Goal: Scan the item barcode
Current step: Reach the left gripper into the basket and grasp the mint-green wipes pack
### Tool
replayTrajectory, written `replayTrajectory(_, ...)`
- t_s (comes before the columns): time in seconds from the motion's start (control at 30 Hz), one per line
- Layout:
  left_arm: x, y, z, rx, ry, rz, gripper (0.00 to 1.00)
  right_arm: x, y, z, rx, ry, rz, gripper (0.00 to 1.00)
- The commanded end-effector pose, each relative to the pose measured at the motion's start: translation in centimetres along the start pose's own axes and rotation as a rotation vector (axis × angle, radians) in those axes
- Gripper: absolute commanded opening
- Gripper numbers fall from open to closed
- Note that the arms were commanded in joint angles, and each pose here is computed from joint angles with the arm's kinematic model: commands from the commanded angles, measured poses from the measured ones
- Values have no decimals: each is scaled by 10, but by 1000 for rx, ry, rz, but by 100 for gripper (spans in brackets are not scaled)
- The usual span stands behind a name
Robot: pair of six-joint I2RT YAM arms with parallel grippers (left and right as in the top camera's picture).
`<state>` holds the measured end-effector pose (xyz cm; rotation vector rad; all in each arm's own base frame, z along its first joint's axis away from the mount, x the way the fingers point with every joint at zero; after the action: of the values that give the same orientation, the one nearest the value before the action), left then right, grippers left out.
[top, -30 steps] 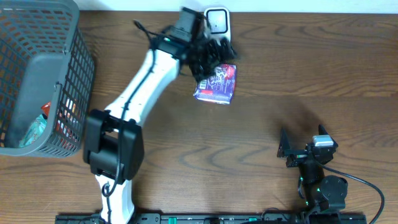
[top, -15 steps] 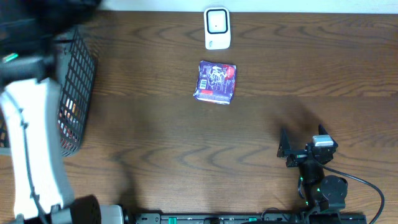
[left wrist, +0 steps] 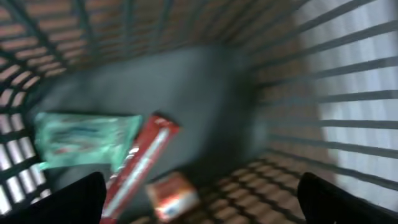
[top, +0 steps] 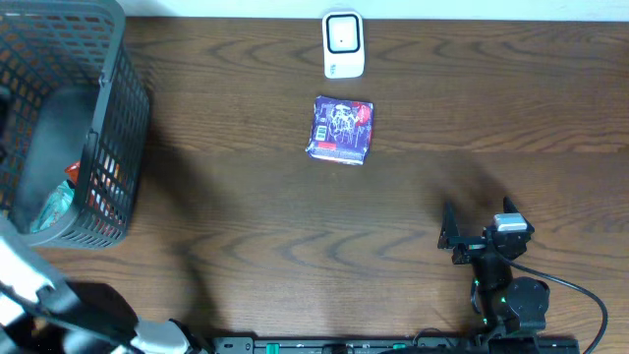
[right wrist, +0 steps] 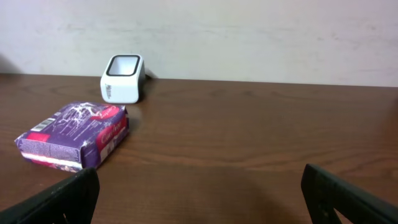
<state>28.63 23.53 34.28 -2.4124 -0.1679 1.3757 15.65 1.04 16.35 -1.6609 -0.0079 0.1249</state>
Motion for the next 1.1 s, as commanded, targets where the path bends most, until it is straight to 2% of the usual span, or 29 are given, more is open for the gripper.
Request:
replayTrajectory(0.0, 52, 10, 14, 131, -187, 82, 98, 0, 1, 0, -10, 1, 3, 99)
replayTrajectory(0.07, 71, 14, 19, 185, -278, 104, 98, 0, 1, 0, -10, 1, 3, 99)
replayTrajectory(0.23, 103, 20, 45, 360, -695, 59, 98, 0, 1, 0, -10, 1, 3, 99)
replayTrajectory(0.3, 116, 26, 52, 394, -774, 93, 98, 0, 1, 0, -10, 1, 3, 99)
replayTrajectory(0.53, 163, 45, 74, 421, -863, 268, 98, 0, 1, 0, -10, 1, 3, 99)
replayTrajectory(0.67, 180, 54, 79, 409, -852, 333, 98, 0, 1, 0, -10, 1, 3, 99)
replayTrajectory(0.77, 190, 59, 79, 388, -810, 370, 83, 0, 1, 0, -10, 1, 3, 99)
replayTrajectory(0.87, 198, 64, 79, 367, -772, 405, 76, 0, 1, 0, -10, 1, 3, 99)
replayTrajectory(1.03, 207, 70, 80, 348, -741, 449, 77, 0, 1, 0, -10, 1, 3, 99)
replayTrajectory(1.07, 208, 70, 80, 347, -738, 449, 85, 0, 1, 0, -10, 1, 3, 99)
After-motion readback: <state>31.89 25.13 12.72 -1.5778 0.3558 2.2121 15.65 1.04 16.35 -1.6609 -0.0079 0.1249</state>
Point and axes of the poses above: each gripper's point midway between its finger pads, its own x axis out along the fingers, its own z axis along the line the jaws close on, y = z × x, the point moved 9 cm from there along -x, back along the fingers, and after that the axes turned 6 degrees about -x, right-handed, at the moved point
